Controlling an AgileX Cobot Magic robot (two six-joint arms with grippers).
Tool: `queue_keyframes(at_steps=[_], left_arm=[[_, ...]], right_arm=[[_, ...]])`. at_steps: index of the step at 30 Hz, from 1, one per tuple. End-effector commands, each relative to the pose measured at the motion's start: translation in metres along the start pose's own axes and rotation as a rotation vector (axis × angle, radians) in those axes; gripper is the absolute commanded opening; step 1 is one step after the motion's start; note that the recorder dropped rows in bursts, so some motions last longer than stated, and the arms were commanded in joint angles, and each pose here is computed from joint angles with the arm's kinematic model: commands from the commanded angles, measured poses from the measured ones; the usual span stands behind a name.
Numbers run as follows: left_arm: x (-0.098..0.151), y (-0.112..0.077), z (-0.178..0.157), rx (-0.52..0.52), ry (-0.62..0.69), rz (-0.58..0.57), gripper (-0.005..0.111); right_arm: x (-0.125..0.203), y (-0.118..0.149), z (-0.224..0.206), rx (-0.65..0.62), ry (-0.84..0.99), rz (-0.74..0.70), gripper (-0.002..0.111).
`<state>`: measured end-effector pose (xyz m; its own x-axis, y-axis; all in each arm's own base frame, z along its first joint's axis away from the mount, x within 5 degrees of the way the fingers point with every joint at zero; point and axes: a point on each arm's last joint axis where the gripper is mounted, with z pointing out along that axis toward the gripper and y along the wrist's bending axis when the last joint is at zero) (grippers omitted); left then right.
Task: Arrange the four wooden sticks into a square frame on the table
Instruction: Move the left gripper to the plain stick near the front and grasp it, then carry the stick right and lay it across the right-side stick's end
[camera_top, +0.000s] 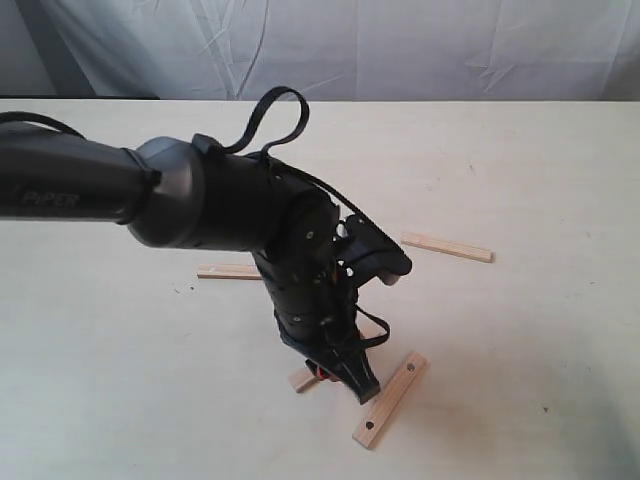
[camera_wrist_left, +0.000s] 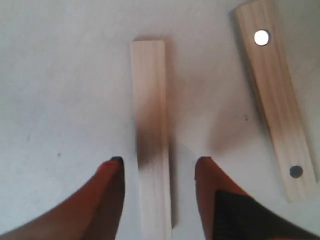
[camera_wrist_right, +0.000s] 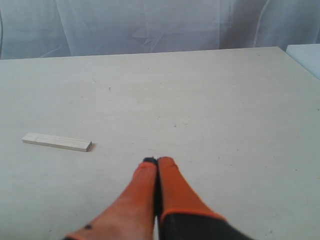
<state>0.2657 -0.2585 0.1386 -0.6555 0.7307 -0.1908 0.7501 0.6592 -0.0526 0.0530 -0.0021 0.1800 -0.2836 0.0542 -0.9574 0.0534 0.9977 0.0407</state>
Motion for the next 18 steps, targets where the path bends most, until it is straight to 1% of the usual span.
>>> queue_keyframes(at_steps=[1,3,4,5,6,7,8,9,11,14,16,18], left_arm=[[-0.002,-0.001,0.014,0.000,-0.003,0.002,0.045],[-0.002,-0.001,0.016,0.000,0.004,0.001,0.044],[-0.002,0.000,0.017,-0.001,0.006,0.003,0.041],[-0.001,0.000,0.017,0.000,0.008,0.003,0.030],[-0.001,0.000,0.017,0.000,0.012,0.003,0.022],[-0.001,-0.001,0.017,0.002,0.015,0.001,0.008],[-0.003,0.000,0.015,0.000,0.010,0.001,0.000],[-0.006,0.000,0.013,-0.002,0.002,-0.004,0.000],[-0.023,0.001,-0.001,-0.013,-0.053,-0.021,0.000],[-0.061,0.004,-0.033,-0.039,-0.228,-0.108,0.000],[-0.080,0.009,-0.048,-0.079,-0.351,-0.173,0.000],[-0.088,0.012,-0.052,-0.102,-0.395,-0.203,0.000]], right_arm=[[0.000,0.000,0.000,0.001,-0.012,-0.001,0.000],[0.000,0.000,0.000,0.001,-0.012,-0.001,0.000],[0.000,0.000,0.000,0.001,-0.012,-0.001,0.000],[0.000,0.000,0.000,0.001,-0.012,-0.001,0.000],[0.000,0.000,0.000,0.001,-0.012,-0.001,0.000],[0.000,0.000,0.000,0.001,-0.012,-0.001,0.000],[0.000,0.000,0.000,0.001,-0.012,-0.001,0.000],[-0.001,0.000,0.000,0.001,-0.015,-0.001,0.000],[-0.001,0.000,0.000,0.001,-0.015,-0.001,0.000],[-0.001,0.000,0.000,0.001,-0.015,-0.001,0.000],[-0.001,0.000,0.000,0.001,-0.015,-0.001,0.000],[-0.001,0.000,0.000,0.001,-0.015,-0.001,0.000]])
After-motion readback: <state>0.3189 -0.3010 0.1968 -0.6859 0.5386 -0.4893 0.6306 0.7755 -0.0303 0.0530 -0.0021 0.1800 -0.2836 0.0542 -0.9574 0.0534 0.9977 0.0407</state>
